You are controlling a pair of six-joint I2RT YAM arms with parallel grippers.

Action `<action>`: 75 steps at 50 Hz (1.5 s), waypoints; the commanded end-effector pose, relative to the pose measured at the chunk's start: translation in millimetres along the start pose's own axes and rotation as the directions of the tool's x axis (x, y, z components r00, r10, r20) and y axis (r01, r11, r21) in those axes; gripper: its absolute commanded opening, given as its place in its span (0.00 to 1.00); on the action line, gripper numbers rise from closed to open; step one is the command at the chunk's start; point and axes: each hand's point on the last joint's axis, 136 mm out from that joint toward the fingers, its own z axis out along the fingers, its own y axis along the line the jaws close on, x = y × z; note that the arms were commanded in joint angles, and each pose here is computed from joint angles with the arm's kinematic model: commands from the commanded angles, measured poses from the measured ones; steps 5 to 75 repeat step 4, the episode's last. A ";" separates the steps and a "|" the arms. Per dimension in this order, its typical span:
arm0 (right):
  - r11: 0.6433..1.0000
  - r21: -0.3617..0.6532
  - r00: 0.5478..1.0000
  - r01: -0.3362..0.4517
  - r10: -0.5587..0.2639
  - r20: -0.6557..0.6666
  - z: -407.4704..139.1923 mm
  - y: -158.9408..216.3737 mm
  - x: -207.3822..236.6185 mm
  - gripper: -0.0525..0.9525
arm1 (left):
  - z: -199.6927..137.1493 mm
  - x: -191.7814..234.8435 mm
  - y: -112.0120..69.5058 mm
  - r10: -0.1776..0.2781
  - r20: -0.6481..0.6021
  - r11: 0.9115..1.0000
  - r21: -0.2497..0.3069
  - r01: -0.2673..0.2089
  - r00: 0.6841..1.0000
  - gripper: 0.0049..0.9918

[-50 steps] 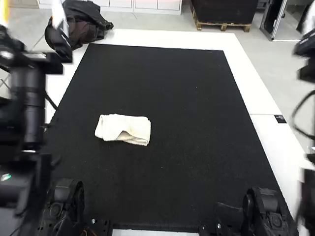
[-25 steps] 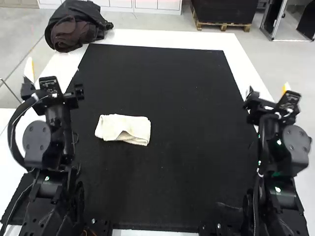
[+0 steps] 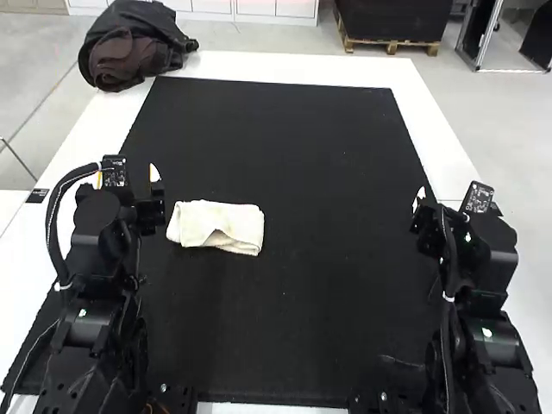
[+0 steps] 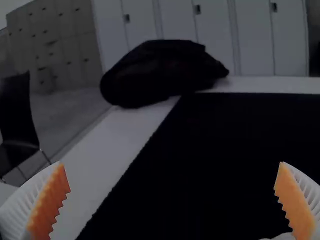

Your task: Fold the towel.

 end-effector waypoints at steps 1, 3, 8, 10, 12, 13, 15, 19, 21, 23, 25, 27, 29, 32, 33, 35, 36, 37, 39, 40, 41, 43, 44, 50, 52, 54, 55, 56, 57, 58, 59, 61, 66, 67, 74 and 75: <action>1.000 0.014 1.000 -0.016 0.016 0.009 0.1 -3.6 -0.7 0.97 | -0.3 -1.1 -3.5 -0.043 0.008 0.999 0.019 0.043 0.999 0.97; 1.000 0.014 1.000 -0.016 0.016 0.009 0.1 -3.6 -0.7 0.97 | -0.3 -1.1 -3.5 -0.043 0.008 0.999 0.019 0.043 0.999 0.97; 1.000 0.014 1.000 -0.016 0.016 0.011 0.1 -3.5 -1.1 0.97 | -0.3 -1.1 -3.5 -0.043 0.008 0.999 0.019 0.043 0.999 0.97; 1.000 0.014 1.000 -0.016 0.016 0.011 0.1 -3.5 -1.1 0.97 | -0.3 -1.1 -3.5 -0.043 0.008 0.999 0.019 0.043 0.999 0.97; 1.000 0.014 1.000 -0.016 0.016 0.011 0.1 -3.5 -1.1 0.97 | -0.3 -1.1 -3.5 -0.043 0.008 0.999 0.019 0.043 0.999 0.97; 1.000 0.014 1.000 -0.016 0.016 0.011 0.1 -3.5 -1.1 0.97 | -0.3 -1.1 -3.5 -0.043 0.008 0.999 0.019 0.043 0.999 0.97; 1.000 0.014 1.000 -0.016 0.016 0.011 0.1 -3.5 -1.1 0.97 | -0.3 -1.1 -3.5 -0.043 0.008 0.999 0.019 0.043 0.999 0.97; 1.000 0.014 1.000 -0.016 0.016 0.011 0.1 -3.5 -1.1 0.97 | -0.3 -1.1 -3.5 -0.043 0.008 0.999 0.019 0.043 0.999 0.97; 1.000 0.014 1.000 -0.016 0.016 0.011 0.1 -3.5 -1.1 0.97 | -0.3 -1.1 -3.5 -0.043 0.008 0.999 0.019 0.043 0.999 0.97; 1.000 0.014 1.000 -0.016 0.016 0.011 0.1 -3.5 -1.1 0.97 | -0.3 -1.1 -3.5 -0.043 0.008 0.999 0.019 0.043 0.999 0.97; 1.000 0.014 1.000 -0.016 0.016 0.011 0.1 -3.5 -1.1 0.97 | -0.3 -1.1 -3.5 -0.043 0.008 0.999 0.019 0.043 0.999 0.97; 1.000 0.014 1.000 -0.016 0.016 0.011 0.1 -3.5 -1.1 0.97 | -0.3 -1.1 -3.5 -0.043 0.008 0.999 0.019 0.043 0.999 0.97; 1.000 0.014 1.000 -0.016 0.016 0.011 0.1 -3.5 -1.1 0.97 | -0.3 -1.1 -3.5 -0.043 0.008 0.999 0.019 0.043 0.999 0.97; 1.000 0.014 1.000 -0.016 0.016 0.011 0.1 -3.5 -1.1 0.97 | -0.3 -1.1 -3.5 -0.043 0.008 0.999 0.019 0.043 0.999 0.97; 1.000 0.014 1.000 -0.016 0.016 0.011 0.1 -3.5 -1.1 0.97 | -0.3 -1.1 -3.5 -0.043 0.008 0.999 0.019 0.043 0.999 0.97; 1.000 0.014 1.000 -0.016 0.016 0.011 0.1 -3.5 -1.1 0.97 | -0.3 -1.1 -3.5 -0.043 0.008 0.999 0.019 0.043 0.999 0.97; 1.000 0.014 1.000 -0.016 0.016 0.011 0.1 -3.5 -1.1 0.97 | -0.3 -1.1 -3.5 -0.043 0.008 0.999 0.019 0.043 0.999 0.97; 1.000 0.014 1.000 -0.016 0.016 0.011 0.1 -3.5 -1.1 0.97 | -0.3 -1.1 -3.5 -0.043 0.008 0.999 0.019 0.043 0.999 0.97; 1.000 0.014 1.000 -0.016 0.016 0.011 0.1 -3.5 -1.1 0.97 | -0.3 -1.1 -3.5 -0.043 0.008 0.999 0.019 0.043 0.999 0.97; 1.000 0.014 1.000 -0.016 0.016 0.011 0.1 -3.5 -1.1 0.97 | -0.3 -1.1 -3.5 -0.043 0.008 0.999 0.019 0.043 0.999 0.97; 1.000 0.014 1.000 -0.016 0.016 0.011 0.1 -3.5 -1.1 0.97 | -0.3 -1.1 -3.5 -0.043 0.008 0.999 0.019 0.043 0.999 0.97; 1.000 0.014 1.000 -0.016 0.016 0.011 0.1 -3.5 -1.1 0.97 | -0.3 -1.1 -3.5 -0.043 0.008 0.999 0.019 0.043 0.999 0.97; 1.000 0.014 1.000 -0.016 0.016 0.011 0.1 -3.5 -1.1 0.97 | -0.3 -1.1 -3.5 -0.043 0.008 0.999 0.019 0.043 0.999 0.97; 1.000 0.014 1.000 -0.016 0.016 0.011 0.1 -3.5 -1.1 0.97 | -0.3 -1.1 -3.5 -0.043 0.008 0.999 0.019 0.043 0.999 0.97; 1.000 0.014 1.000 -0.016 0.016 0.011 0.1 -3.5 -1.1 0.97 | -0.3 -1.1 -3.5 -0.043 0.008 0.999 0.019 0.043 0.999 0.97; 1.000 0.014 1.000 -0.016 0.016 0.011 0.1 -3.5 -1.1 0.97 | -0.3 -1.1 -3.5 -0.043 0.008 0.999 0.019 0.043 0.999 0.97; 1.000 0.014 1.000 -0.016 0.016 0.011 0.1 -3.5 -1.1 0.97 | -0.3 -1.1 -3.5 -0.043 0.008 0.999 0.019 0.043 0.999 0.97; 1.000 0.014 1.000 -0.016 0.016 0.011 0.1 -3.5 -1.1 0.97 | -0.3 -1.1 -3.5 -0.043 0.008 0.999 0.019 0.043 0.999 0.97; 1.000 0.014 1.000 -0.016 0.016 0.011 0.1 -3.5 -1.1 0.97 | -0.3 -1.1 -3.5 -0.043 0.008 0.999 0.019 0.043 0.999 0.97; 1.000 0.014 1.000 -0.016 0.016 0.011 0.1 -3.5 -1.1 0.97 | -0.3 -1.1 -3.5 -0.043 0.008 0.999 0.019 0.043 0.999 0.97; 1.000 0.014 1.000 -0.016 0.016 0.011 0.1 -3.5 -1.1 0.97 | -0.3 -1.1 -3.5 -0.043 0.008 0.999 0.019 0.043 0.999 0.97; 1.000 0.014 1.000 -0.016 0.016 0.011 0.1 -3.5 -1.1 0.97 | -0.3 -1.1 -3.5 -0.043 0.008 0.999 0.019 0.043 0.999 0.97; 1.000 0.014 1.000 -0.016 0.016 0.011 0.1 -3.5 -1.1 0.97 | -0.3 -1.1 -3.5 -0.043 0.008 0.999 0.019 0.043 0.999 0.97; 1.000 0.014 1.000 -0.016 0.016 0.011 0.1 -3.5 -1.1 0.97 | -0.3 -1.1 -3.5 -0.043 0.008 0.999 0.019 0.043 0.999 0.97; 1.000 0.014 1.000 -0.016 0.016 0.011 0.1 -3.5 -1.1 0.97 | -0.3 -1.1 -3.5 -0.043 0.008 0.999 0.019 0.043 0.999 0.97; 1.000 0.014 1.000 -0.016 0.016 0.011 0.1 -3.5 -1.1 0.97 | -0.3 -1.1 -3.5 -0.043 0.008 0.999 0.019 0.043 0.999 0.97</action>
